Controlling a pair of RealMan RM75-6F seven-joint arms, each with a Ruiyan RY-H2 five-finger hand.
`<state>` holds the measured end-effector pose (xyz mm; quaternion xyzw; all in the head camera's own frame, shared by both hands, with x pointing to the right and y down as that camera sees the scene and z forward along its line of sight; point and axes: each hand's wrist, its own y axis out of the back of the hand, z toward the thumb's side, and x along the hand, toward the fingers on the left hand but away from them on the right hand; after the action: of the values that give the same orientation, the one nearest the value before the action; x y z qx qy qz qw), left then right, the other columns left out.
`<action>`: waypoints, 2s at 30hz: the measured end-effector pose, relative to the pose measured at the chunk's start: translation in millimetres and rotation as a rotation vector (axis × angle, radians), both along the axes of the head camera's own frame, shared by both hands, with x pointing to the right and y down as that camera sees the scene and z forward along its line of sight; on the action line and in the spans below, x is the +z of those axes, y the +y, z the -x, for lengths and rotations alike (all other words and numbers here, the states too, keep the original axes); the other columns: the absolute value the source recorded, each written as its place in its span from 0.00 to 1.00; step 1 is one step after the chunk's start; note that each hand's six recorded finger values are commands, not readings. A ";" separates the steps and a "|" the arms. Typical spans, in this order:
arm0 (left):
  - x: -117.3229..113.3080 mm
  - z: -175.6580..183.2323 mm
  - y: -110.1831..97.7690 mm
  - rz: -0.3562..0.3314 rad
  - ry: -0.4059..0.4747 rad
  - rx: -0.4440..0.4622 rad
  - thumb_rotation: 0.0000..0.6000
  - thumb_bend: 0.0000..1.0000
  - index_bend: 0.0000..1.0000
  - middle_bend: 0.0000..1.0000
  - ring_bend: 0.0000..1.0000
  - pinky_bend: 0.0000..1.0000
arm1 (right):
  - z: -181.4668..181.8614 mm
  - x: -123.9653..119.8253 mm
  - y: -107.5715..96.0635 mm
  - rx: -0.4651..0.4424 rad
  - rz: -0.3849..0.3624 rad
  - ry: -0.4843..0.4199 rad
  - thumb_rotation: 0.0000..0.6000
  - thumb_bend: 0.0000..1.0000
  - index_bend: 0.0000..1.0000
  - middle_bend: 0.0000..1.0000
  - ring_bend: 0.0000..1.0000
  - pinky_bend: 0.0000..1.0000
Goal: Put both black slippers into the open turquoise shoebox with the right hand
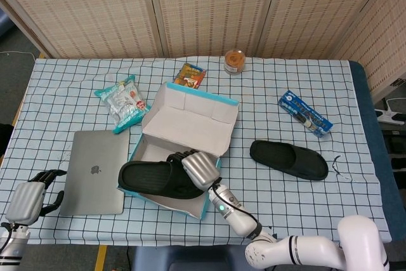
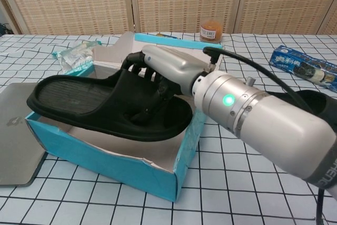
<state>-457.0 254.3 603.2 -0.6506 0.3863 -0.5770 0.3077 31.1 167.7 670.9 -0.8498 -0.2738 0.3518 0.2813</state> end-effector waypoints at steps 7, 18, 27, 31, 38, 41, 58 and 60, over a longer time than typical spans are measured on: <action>-0.6 2.4 -0.6 0.002 0.007 -0.013 1.00 0.43 0.29 0.31 0.29 0.54 | -2.7 39.1 27.1 -0.056 0.073 0.037 1.00 0.09 0.69 0.60 0.52 0.38; 2.1 1.9 0.8 0.017 0.002 -0.009 1.00 0.43 0.29 0.31 0.29 0.54 | -24.5 38.5 34.0 -0.123 0.030 0.201 1.00 0.09 0.47 0.44 0.26 0.32; 8.8 -0.3 4.3 0.057 -0.028 0.006 1.00 0.43 0.29 0.31 0.29 0.54 | -55.5 12.6 15.6 -0.111 0.053 0.251 1.00 0.09 0.20 0.15 0.00 0.09; 8.7 -1.6 4.0 0.058 -0.025 0.004 1.00 0.43 0.29 0.31 0.29 0.54 | -61.2 7.2 8.1 -0.068 0.103 0.203 1.00 0.09 0.16 0.12 0.00 0.07; 8.9 -2.2 4.3 0.059 -0.024 0.007 1.00 0.43 0.29 0.31 0.29 0.54 | -68.3 4.3 4.7 -0.041 0.171 0.157 1.00 0.09 0.08 0.09 0.00 0.05; 9.2 -2.0 4.3 0.059 -0.030 0.014 1.00 0.43 0.29 0.31 0.29 0.54 | -68.6 4.6 8.6 -0.042 0.221 0.141 1.00 0.09 0.02 0.08 0.00 0.04; 10.0 -3.0 5.0 0.064 -0.026 0.012 1.00 0.43 0.29 0.31 0.29 0.54 | -75.6 -10.2 8.7 0.002 0.382 0.050 1.00 0.08 0.00 0.01 0.00 0.00; 10.2 -3.4 5.2 0.066 -0.025 0.013 1.00 0.43 0.29 0.31 0.29 0.54 | -77.5 -9.7 7.8 0.004 0.374 0.057 1.00 0.07 0.00 0.01 0.00 0.00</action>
<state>-453.6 259.5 613.3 -0.6556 0.3590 -0.5955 0.2944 108.6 175.5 661.1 -0.8763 -0.1971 0.4212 0.1256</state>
